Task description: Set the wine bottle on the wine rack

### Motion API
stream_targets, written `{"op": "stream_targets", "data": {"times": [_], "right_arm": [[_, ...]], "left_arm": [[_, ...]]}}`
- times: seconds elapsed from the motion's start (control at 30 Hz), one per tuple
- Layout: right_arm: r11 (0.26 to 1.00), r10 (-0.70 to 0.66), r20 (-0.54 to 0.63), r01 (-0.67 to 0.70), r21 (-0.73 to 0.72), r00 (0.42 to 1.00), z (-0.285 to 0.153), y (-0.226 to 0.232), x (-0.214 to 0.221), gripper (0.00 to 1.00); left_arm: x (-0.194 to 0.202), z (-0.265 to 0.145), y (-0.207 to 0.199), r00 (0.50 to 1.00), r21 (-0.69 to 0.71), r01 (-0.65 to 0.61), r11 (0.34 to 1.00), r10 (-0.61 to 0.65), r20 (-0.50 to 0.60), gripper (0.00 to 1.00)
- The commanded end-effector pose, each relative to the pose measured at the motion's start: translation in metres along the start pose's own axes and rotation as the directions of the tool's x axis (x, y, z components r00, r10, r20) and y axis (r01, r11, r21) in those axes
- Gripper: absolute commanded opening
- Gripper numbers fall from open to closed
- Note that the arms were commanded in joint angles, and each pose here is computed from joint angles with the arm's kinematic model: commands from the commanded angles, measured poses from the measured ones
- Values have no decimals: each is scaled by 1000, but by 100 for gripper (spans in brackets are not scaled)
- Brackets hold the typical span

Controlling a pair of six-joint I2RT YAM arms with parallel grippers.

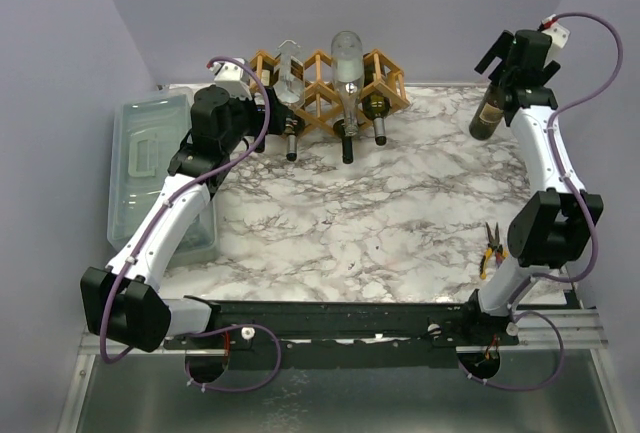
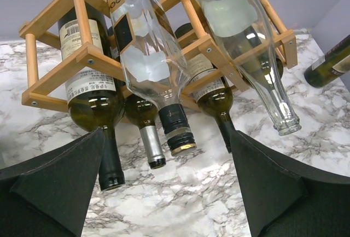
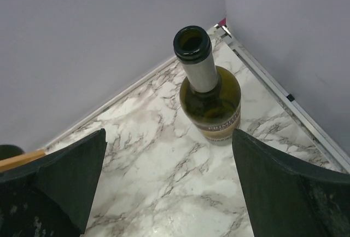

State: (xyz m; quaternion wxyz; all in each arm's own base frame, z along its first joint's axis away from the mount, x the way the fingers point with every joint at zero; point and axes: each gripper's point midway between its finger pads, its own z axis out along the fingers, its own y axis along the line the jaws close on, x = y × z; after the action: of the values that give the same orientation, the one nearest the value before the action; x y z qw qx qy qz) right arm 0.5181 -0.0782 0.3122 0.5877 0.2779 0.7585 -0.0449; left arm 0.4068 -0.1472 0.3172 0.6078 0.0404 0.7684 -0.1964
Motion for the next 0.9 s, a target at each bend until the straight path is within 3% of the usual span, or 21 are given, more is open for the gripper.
{"op": "stream_targets", "data": {"times": [0.0, 0.53, 0.63, 0.87], "right_arm": [[997, -9, -9, 10, 81, 1000, 32, -17, 8, 100], [986, -93, 82, 80, 147, 992, 71, -57, 70, 100], [987, -123, 146, 105, 120, 982, 78, -56, 72, 100], [978, -185, 146, 169, 120, 972, 109, -53, 86, 100]], "left_arm": [[-13, -7, -12, 999, 53, 5, 999, -7, 40, 99], [-5, 0, -12, 1000, 63, 9, 998, -10, 13, 99], [-4, 1, -12, 1000, 63, 8, 998, -9, 6, 98], [0, 3, -10, 1000, 58, 4, 998, -4, -7, 98]]}}
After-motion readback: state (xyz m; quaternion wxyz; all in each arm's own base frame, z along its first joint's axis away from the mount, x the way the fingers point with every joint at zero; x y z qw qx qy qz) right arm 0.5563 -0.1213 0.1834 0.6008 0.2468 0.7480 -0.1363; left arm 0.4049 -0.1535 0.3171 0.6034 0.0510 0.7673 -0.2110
